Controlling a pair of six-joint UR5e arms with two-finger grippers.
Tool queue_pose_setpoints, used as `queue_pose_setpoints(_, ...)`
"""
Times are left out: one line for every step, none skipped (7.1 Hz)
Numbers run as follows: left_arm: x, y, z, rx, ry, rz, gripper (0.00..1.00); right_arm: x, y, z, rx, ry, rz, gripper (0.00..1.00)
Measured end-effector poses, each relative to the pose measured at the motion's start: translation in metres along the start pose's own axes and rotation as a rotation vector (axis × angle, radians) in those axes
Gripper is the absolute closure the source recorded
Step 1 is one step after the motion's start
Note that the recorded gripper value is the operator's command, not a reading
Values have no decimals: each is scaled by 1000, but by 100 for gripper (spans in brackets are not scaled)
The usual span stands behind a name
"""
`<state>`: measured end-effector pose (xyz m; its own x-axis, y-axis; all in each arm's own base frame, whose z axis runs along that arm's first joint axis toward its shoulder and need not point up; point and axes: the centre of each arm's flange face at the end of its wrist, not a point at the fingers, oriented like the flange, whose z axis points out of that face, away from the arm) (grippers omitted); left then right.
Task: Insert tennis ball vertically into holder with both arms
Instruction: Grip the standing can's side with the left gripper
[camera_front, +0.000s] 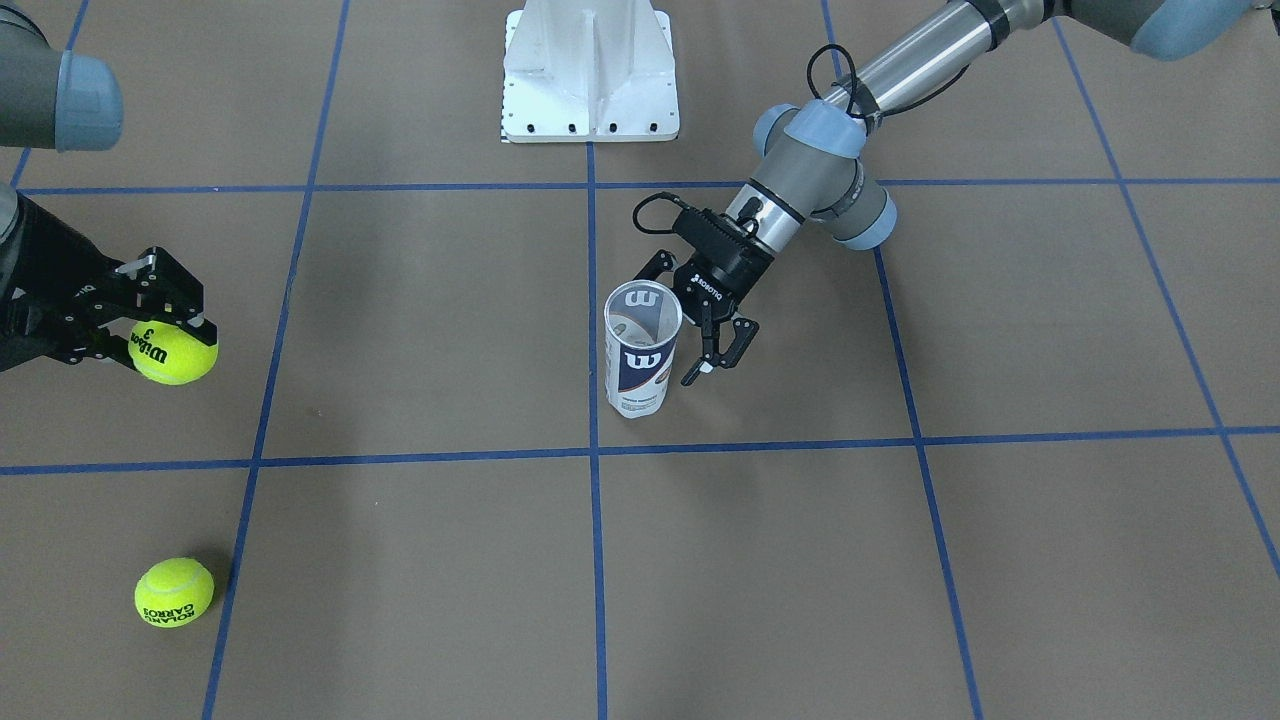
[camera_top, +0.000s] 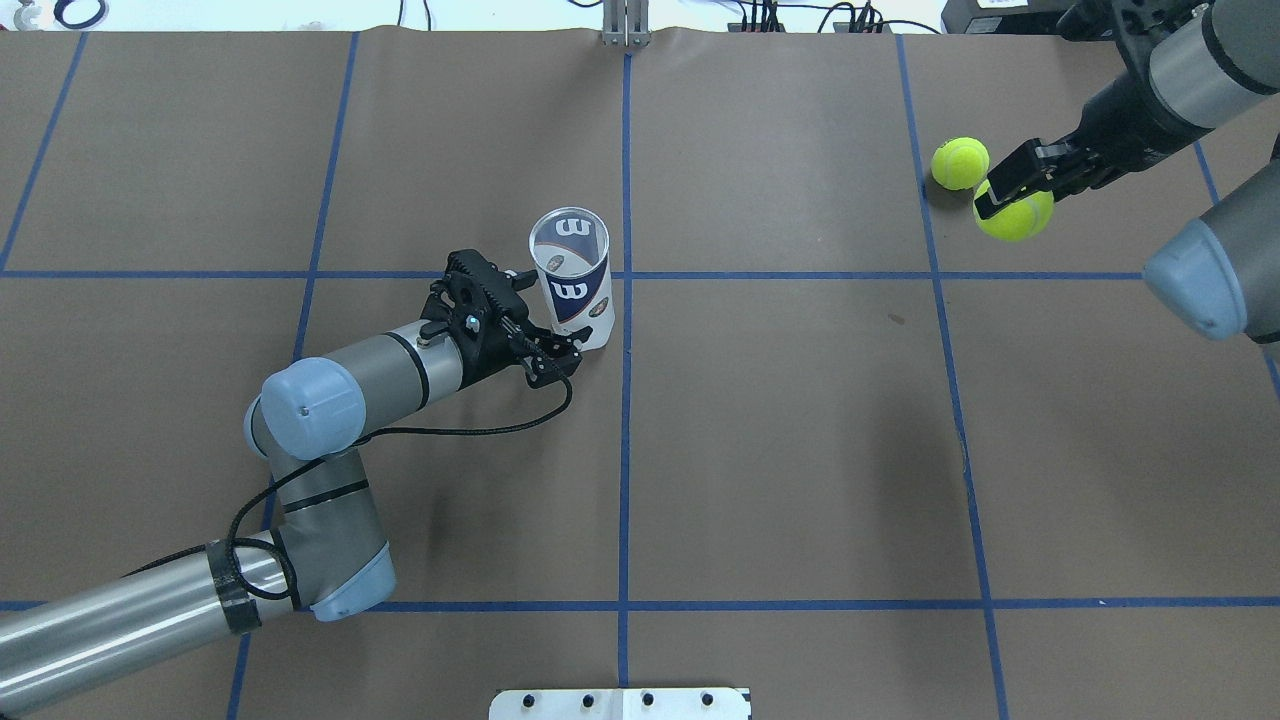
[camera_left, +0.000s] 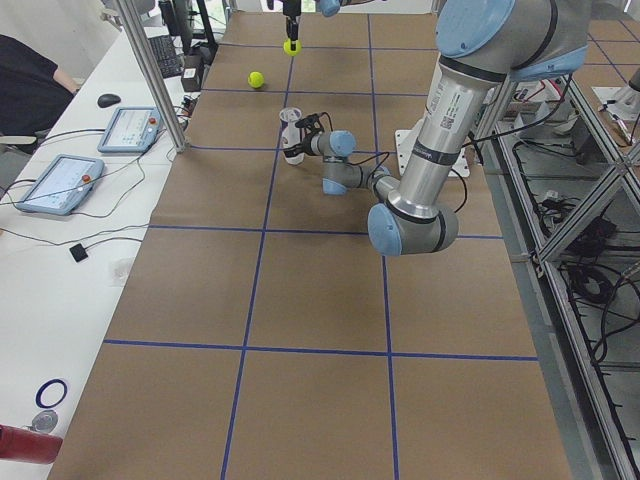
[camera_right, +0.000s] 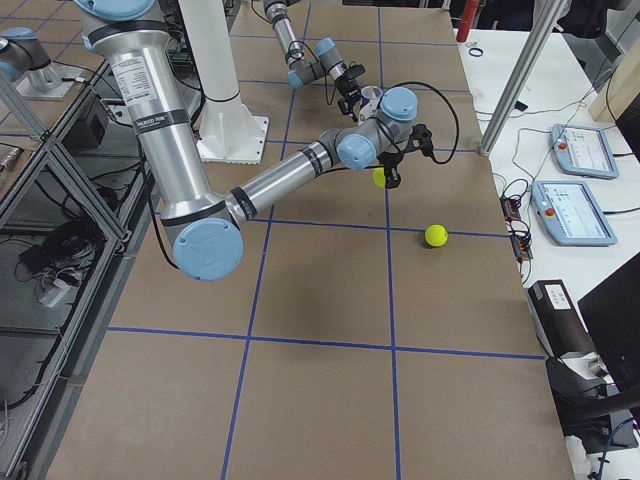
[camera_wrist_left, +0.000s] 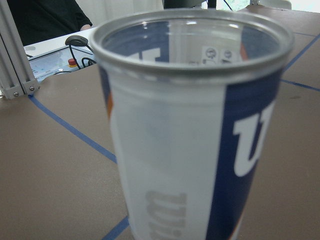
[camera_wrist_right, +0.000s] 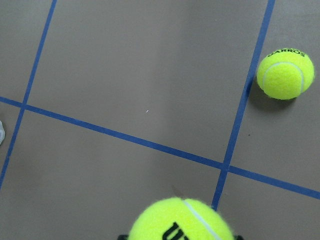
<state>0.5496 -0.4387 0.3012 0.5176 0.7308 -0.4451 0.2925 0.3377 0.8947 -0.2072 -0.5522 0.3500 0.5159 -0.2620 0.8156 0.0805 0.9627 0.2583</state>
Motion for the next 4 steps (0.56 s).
queue_pose_setpoints(1,-2,3,3,-3,-1,1,0,0,0,0,0,0,100)
queue_pose_setpoints(2,-2,4,2,-5,0,1,0,0,0,0,0,0,100)
queue_pose_setpoints(1,-1,5,0,-6,0,1,0,0,0,1,0,0,100)
queue_pose_setpoints(1,0,5,-1,-7,-1,1,0,0,-1,1,0,-1,100)
